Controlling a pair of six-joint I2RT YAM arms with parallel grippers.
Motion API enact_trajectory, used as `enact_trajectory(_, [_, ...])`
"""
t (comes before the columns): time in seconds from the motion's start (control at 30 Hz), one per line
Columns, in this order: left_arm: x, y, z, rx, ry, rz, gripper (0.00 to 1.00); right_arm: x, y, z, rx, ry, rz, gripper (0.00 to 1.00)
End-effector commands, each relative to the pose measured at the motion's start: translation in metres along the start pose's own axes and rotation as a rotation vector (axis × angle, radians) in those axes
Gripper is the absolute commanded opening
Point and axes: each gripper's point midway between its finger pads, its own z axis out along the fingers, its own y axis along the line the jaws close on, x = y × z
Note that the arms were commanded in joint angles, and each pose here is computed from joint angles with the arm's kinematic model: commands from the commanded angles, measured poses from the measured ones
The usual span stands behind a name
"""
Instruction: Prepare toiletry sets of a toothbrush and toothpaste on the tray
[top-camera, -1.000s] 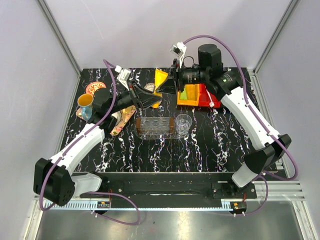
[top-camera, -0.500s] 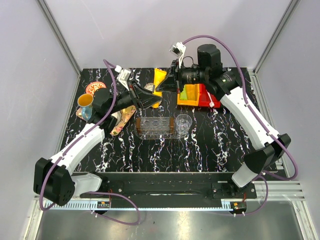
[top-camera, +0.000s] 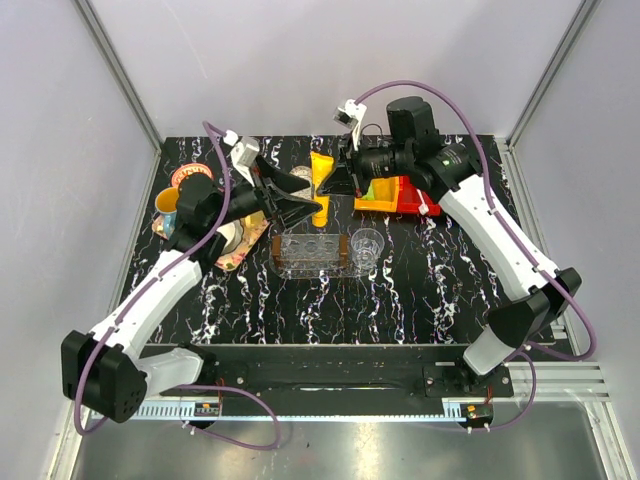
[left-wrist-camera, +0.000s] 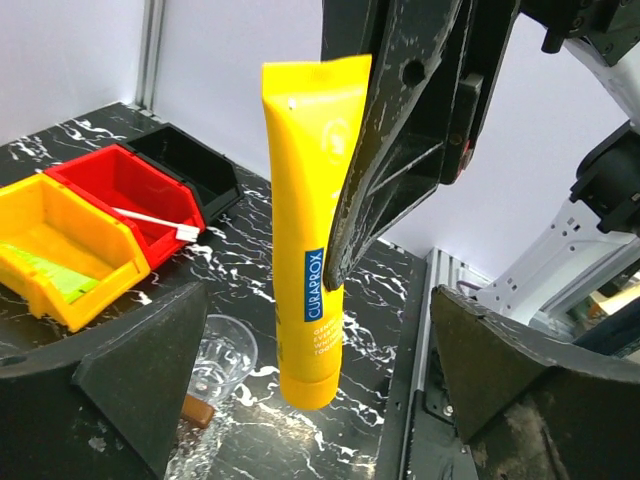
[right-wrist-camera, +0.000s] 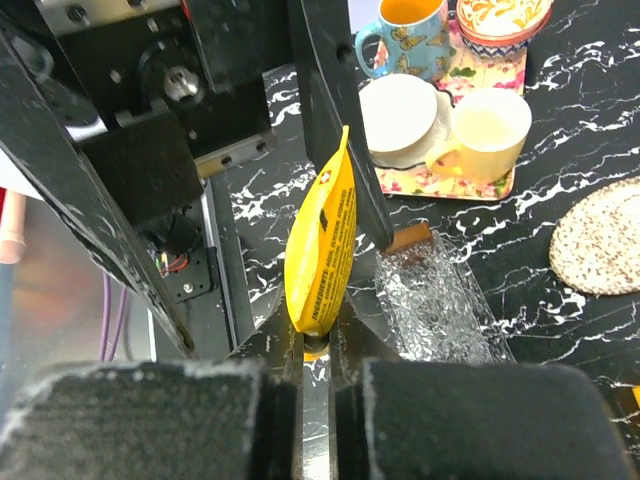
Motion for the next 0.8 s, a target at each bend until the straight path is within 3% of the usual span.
enact_trajectory(0.0, [-0.035,-0.017,-0.010,0.028,-0.033,0.151,0.98,-0.018,0.017,-0.022,0.023,-0.030,-0.122,0.00])
enact_trajectory(0.33, [-0.056,-0.030,-0.018,0.068,0.051,0.293,0.97,0.003,0.029,-0.032,-0.014,0.032,-0.167,0.00])
enact_trajectory(0.77, [-0.061,-0.021,0.004,0.141,0.109,0.201,0.91,0.011,0.037,-0.033,-0.065,0.067,-0.167,0.00])
